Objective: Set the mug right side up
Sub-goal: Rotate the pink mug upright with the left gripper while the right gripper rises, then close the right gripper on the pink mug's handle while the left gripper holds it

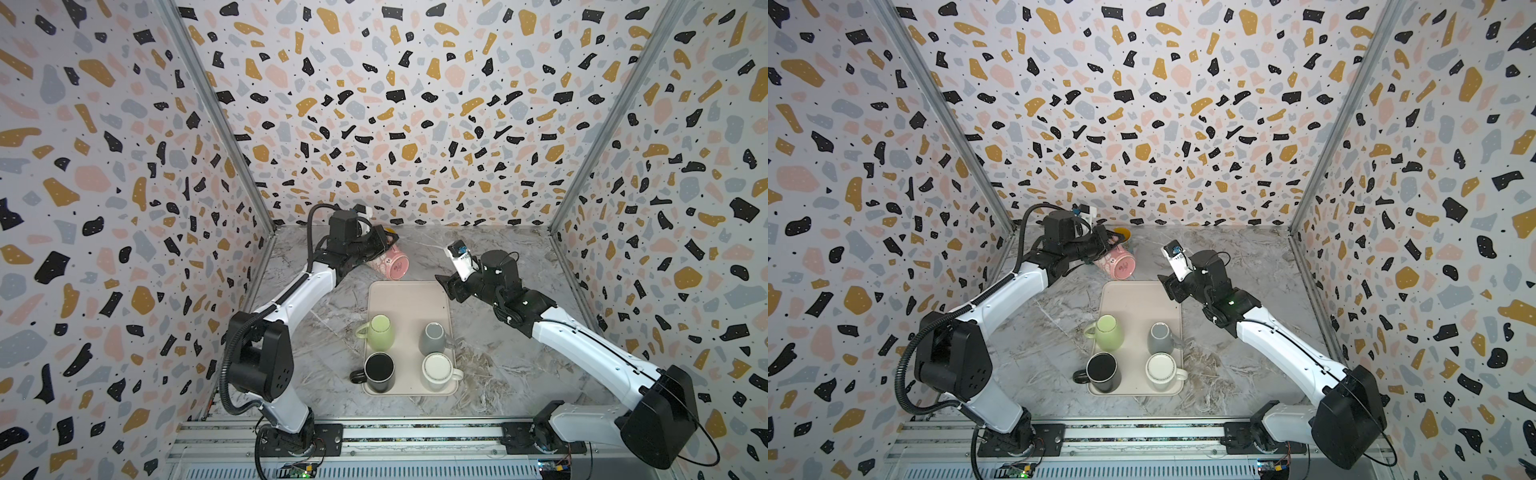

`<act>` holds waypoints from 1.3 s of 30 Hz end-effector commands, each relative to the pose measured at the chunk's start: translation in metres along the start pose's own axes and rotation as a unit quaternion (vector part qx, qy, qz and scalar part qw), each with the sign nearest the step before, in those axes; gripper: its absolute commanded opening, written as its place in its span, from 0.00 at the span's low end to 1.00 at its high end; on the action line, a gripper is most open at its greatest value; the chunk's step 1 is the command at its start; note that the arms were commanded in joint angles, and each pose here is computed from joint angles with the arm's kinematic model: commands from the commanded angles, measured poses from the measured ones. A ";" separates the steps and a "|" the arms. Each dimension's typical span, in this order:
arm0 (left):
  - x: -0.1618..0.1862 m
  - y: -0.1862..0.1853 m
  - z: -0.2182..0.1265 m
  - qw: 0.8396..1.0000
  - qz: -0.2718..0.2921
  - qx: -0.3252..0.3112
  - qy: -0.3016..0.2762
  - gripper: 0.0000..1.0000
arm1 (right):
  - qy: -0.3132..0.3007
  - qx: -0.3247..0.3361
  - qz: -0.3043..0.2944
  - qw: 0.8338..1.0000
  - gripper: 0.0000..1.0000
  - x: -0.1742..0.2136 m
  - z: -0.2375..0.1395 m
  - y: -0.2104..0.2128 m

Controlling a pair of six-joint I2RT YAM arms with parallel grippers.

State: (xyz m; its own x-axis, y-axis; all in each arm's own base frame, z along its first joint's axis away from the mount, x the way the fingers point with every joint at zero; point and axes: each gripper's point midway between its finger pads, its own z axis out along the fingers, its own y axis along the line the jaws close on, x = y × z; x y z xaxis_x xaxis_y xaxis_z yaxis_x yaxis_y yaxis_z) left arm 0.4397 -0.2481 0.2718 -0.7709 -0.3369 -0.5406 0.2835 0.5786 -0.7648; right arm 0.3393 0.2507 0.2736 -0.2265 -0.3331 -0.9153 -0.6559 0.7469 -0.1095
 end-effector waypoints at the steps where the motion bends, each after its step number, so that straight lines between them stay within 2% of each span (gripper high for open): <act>1: -0.008 -0.054 -0.023 0.982 0.188 0.025 -0.022 0.00 | -0.023 0.012 0.017 1.000 0.69 -0.027 -0.017 -0.009; 7: 0.003 -0.066 -0.036 0.947 0.313 -0.004 -0.066 0.00 | -0.026 0.009 0.033 0.999 0.68 -0.044 -0.017 -0.012; 11: 0.015 -0.088 -0.052 0.910 0.396 0.013 -0.121 0.00 | -0.034 -0.005 0.056 0.998 0.67 -0.058 -0.016 -0.012; 14: 0.024 -0.102 -0.064 0.880 0.442 0.020 -0.172 0.00 | -0.043 -0.029 0.073 0.996 0.65 -0.073 -0.016 -0.008; 17: 0.034 -0.109 -0.067 0.855 0.481 0.014 -0.192 0.00 | -0.051 -0.065 0.079 0.993 0.65 -0.086 -0.019 0.000; 22: 0.048 -0.114 -0.069 0.823 0.520 0.009 -0.227 0.00 | -0.038 -0.127 0.081 0.988 0.63 -0.095 -0.020 0.020; 24: 0.050 -0.118 -0.071 0.816 0.525 0.009 -0.241 0.00 | -0.023 -0.141 0.082 0.986 0.62 -0.092 -0.018 0.024; 29: 0.056 -0.119 -0.061 0.806 0.546 -0.003 -0.228 0.00 | -0.012 -0.190 0.087 0.978 0.61 -0.087 -0.014 0.041; 39: 0.073 -0.122 -0.057 0.789 0.574 0.014 -0.219 0.00 | 0.019 -0.234 0.072 0.969 0.61 -0.093 -0.010 0.052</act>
State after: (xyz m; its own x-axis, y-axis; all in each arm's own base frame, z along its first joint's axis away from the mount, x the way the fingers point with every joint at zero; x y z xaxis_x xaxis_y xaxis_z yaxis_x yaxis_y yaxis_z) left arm 0.3234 -0.2993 0.2820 0.0605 0.2742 -0.9598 0.7139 0.6601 0.2336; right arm 0.3328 0.3153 0.3363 -0.3866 -0.2637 -0.8837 -0.8406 0.4949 0.2201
